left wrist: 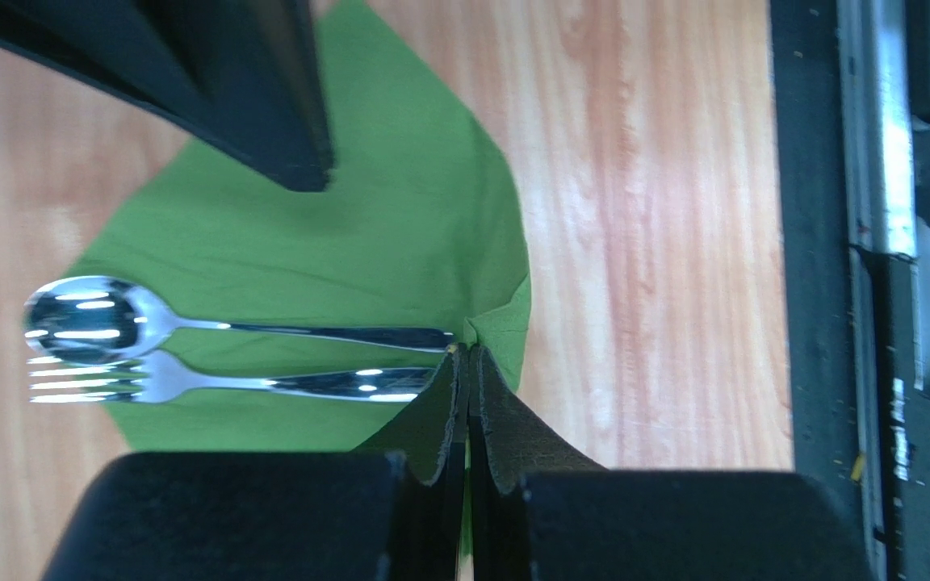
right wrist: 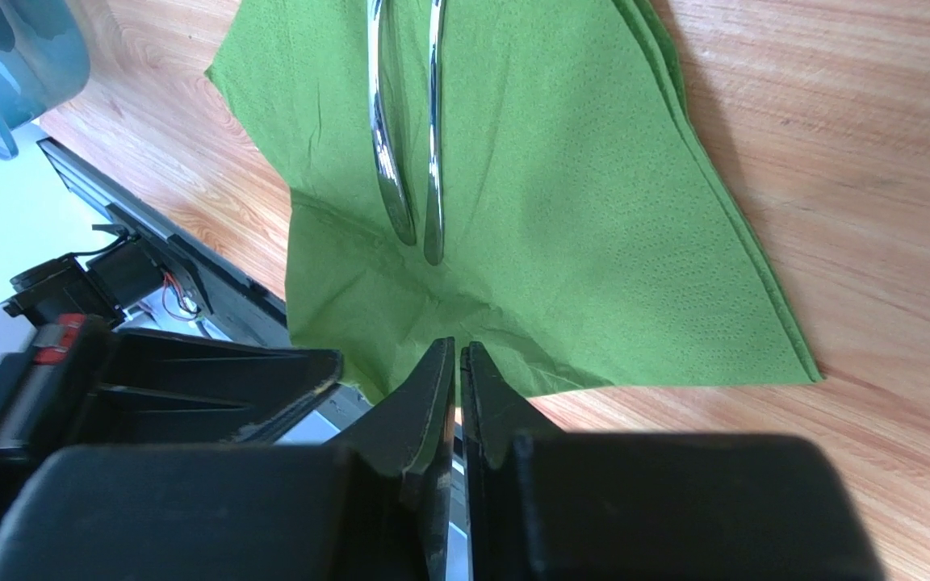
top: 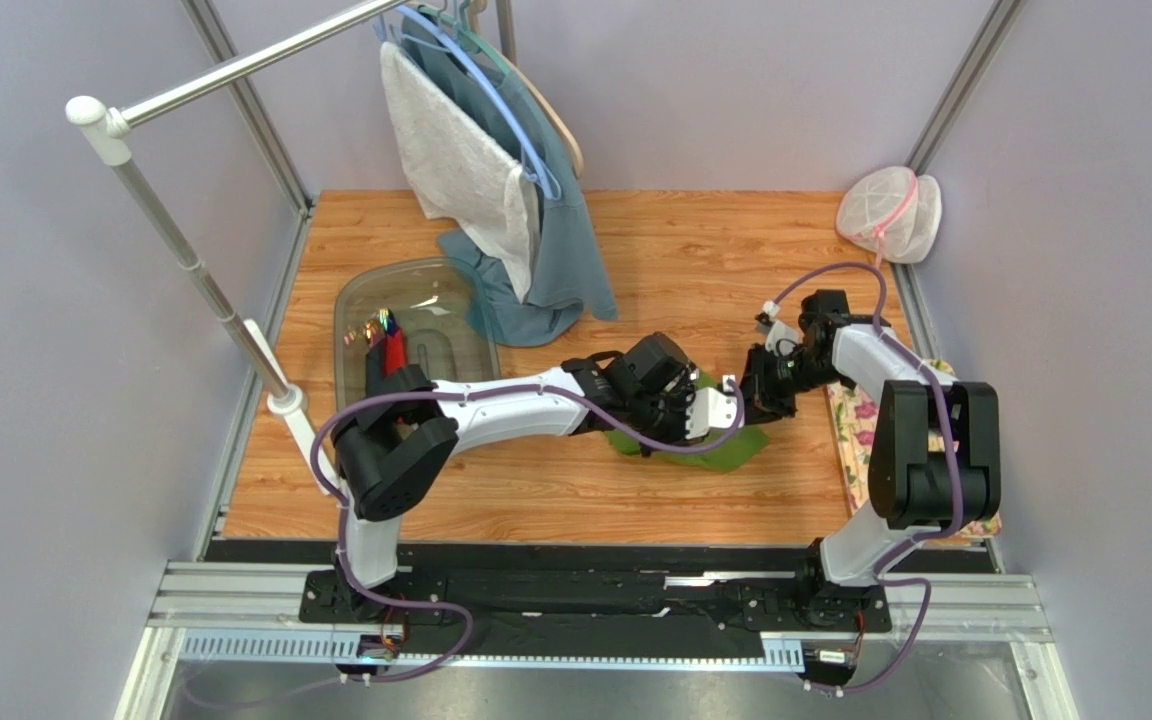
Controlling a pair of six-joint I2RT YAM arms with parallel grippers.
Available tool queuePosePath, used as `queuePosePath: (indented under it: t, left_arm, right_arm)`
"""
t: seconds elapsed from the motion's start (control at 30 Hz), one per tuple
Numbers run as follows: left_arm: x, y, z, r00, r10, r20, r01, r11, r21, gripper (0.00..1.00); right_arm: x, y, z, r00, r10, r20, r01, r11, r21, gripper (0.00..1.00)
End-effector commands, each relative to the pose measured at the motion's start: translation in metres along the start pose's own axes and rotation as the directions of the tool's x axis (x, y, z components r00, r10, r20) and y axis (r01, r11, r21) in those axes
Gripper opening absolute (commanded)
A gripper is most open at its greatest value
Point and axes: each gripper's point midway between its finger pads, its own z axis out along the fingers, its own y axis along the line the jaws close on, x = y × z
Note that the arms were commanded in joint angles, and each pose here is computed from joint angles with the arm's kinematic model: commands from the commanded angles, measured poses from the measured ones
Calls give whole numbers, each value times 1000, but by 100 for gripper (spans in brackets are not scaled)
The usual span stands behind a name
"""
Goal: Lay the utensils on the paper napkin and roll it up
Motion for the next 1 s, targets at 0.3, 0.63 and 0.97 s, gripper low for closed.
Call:
queuePosePath:
  t: [0.3, 0.63, 0.97]
  left_arm:
    - [-4, 52, 10, 1000, 21, 19, -19, 992, -122, 0]
    - [0, 71, 20, 1000, 20, 11, -18, 984, -179, 0]
    - [-8, 71, 22, 999, 18, 42, -11, 985, -172, 2]
  right_arm:
    - [20, 13, -3, 999, 27, -25, -28, 997, -65, 11]
    - [24, 8, 11, 995, 61, -80, -67, 995, -68, 11]
    - [23, 4, 24, 994, 54, -98, -56, 998, -24, 19]
